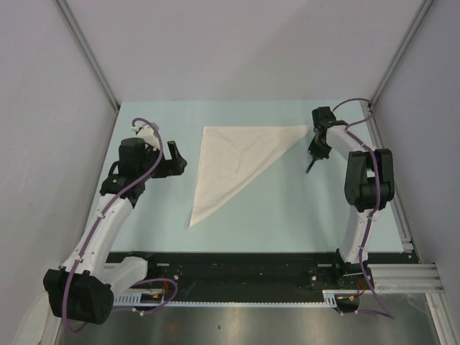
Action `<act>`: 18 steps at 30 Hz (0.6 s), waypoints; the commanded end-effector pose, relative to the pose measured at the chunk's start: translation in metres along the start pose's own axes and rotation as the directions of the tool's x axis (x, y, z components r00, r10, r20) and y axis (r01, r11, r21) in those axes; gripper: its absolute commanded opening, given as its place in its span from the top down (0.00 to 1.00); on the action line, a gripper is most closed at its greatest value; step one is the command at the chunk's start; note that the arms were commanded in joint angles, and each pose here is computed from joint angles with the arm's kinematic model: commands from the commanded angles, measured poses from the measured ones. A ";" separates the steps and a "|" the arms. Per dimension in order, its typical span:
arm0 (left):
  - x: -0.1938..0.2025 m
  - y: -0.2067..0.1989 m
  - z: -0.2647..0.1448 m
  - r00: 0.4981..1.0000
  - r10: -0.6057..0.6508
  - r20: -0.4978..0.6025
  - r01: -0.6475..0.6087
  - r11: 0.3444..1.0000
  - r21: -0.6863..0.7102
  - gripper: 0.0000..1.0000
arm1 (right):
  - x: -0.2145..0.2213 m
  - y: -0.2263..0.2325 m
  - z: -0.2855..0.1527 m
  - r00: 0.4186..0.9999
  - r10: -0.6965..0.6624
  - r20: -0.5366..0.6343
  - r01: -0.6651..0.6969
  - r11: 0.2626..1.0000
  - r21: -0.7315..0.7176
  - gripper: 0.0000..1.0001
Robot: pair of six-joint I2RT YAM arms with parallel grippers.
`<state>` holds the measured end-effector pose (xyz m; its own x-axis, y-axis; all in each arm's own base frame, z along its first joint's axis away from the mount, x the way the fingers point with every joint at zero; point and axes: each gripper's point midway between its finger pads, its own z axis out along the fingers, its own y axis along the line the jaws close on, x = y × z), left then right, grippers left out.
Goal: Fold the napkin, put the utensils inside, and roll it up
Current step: Grab a utensil with the right arm, then place the utensil onto the napkin
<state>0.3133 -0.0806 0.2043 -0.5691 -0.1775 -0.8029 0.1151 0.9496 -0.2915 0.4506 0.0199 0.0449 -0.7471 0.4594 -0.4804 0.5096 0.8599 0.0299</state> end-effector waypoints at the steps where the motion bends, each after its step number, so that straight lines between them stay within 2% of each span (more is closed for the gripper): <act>1: -0.012 -0.023 -0.012 0.998 -0.014 0.057 0.007 0.994 0.112 0.00 | 0.001 0.065 -0.062 0.987 0.112 0.119 -0.096 0.987 -0.132 1.00; 4: -0.011 -0.033 -0.018 0.997 -0.022 0.068 0.011 0.987 0.162 0.00 | 0.024 0.106 -0.079 0.983 0.125 0.135 -0.095 0.974 -0.207 1.00; 8: -0.012 -0.042 -0.023 0.996 -0.027 0.083 0.009 0.978 0.207 0.01 | 0.053 0.148 -0.095 0.974 0.199 0.105 -0.164 0.947 -0.275 1.00; 13: -0.014 -0.046 -0.029 0.995 -0.024 0.101 0.001 0.976 0.218 0.00 | 0.072 0.171 -0.111 0.958 0.261 0.117 -0.218 0.930 -0.295 1.00; 18: -0.017 -0.044 -0.038 0.990 -0.019 0.143 -0.011 0.979 0.206 0.00 | 0.090 0.188 -0.111 0.943 0.323 0.078 -0.284 0.905 -0.318 1.00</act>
<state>0.2917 -0.1074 0.2364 -0.5020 -0.2136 -0.8381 0.2577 0.8881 -0.3807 0.4191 0.2407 0.0971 -0.6260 0.5846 -0.5161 0.4612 0.8112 0.3596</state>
